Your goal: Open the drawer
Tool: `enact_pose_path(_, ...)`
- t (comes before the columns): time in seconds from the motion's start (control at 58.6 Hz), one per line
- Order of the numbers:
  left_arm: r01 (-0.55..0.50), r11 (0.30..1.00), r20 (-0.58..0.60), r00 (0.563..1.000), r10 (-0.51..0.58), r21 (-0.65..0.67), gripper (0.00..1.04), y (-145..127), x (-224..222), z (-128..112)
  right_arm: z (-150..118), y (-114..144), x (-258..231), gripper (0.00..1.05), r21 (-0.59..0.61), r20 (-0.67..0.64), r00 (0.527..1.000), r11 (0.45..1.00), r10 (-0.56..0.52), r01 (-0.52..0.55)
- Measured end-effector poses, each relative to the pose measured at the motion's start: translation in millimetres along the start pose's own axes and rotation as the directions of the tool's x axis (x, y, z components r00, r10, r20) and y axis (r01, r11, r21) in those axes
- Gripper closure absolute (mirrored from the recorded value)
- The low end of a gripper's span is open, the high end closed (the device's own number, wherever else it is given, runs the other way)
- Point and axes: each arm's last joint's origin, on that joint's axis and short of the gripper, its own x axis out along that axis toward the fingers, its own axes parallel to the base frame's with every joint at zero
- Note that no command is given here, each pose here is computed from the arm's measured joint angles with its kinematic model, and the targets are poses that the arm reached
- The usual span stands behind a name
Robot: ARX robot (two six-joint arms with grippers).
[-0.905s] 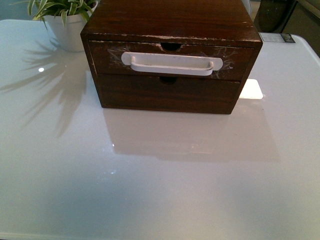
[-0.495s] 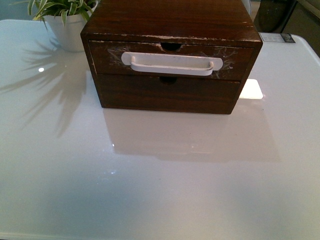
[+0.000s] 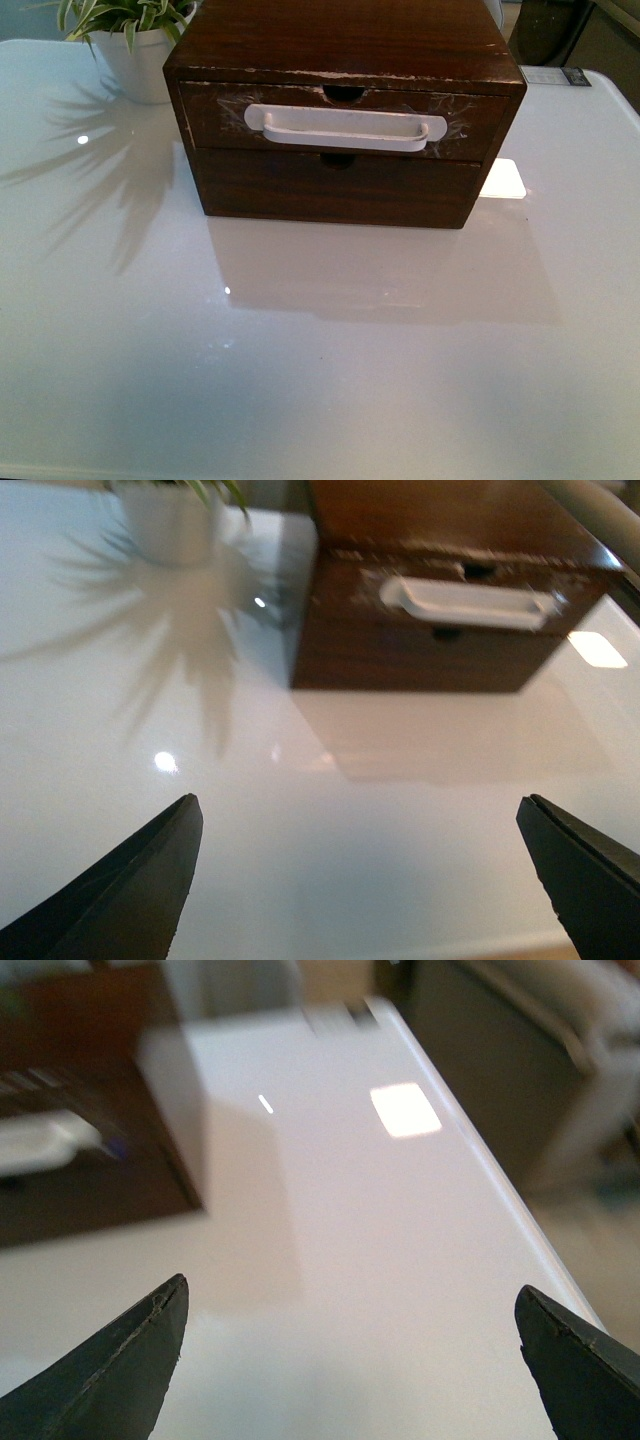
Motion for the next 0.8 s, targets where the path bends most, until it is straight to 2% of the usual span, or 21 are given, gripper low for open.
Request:
enact_pose_path(0.068,0.043,0.999,-0.020,0.999,-0.043,-0.006,0.08,-4,5,2,-3,-2,9,0.09,0.000,-0.106,0.990,0.996,-0.090,0.091)
enact_pose_path(0.188,0.074,0.997,0.000,0.997,-0.074,0.020,0.08,-8,14,10,9,-4,17,0.09,-0.017,-0.091,0.993,0.998,-0.068,0.067)
enact_pose_path(0.307,0.109,0.992,0.001,0.994,-0.109,0.063,0.08,-12,27,16,20,-6,27,0.09,-0.121,-0.067,0.996,0.992,-0.051,0.042)
enact_pose_path(0.393,0.148,0.982,-0.004,0.989,-0.149,0.120,0.08,-15,41,21,25,-3,36,0.09,-0.255,-0.046,0.998,0.967,-0.036,0.023)
enact_pose_path(0.478,0.200,0.962,-0.003,0.979,-0.203,0.184,0.08,-21,59,31,30,4,49,0.09,-0.433,-0.052,0.998,0.900,0.031,-0.051)
enact_pose_path(0.529,0.230,0.946,-0.002,0.972,-0.236,0.229,0.08,-26,70,35,33,7,56,0.09,-0.498,-0.054,0.997,0.864,0.057,-0.076)
enact_pose_path(0.615,0.276,0.900,-0.004,0.956,-0.292,0.336,0.08,-36,96,44,43,15,77,0.09,-0.646,-0.056,0.993,0.754,0.103,-0.115)
enact_pose_path(0.802,0.316,0.813,-0.039,0.939,-0.341,0.489,0.08,-47,133,41,51,28,112,0.09,-0.782,-0.105,0.969,0.583,0.226,-0.221)
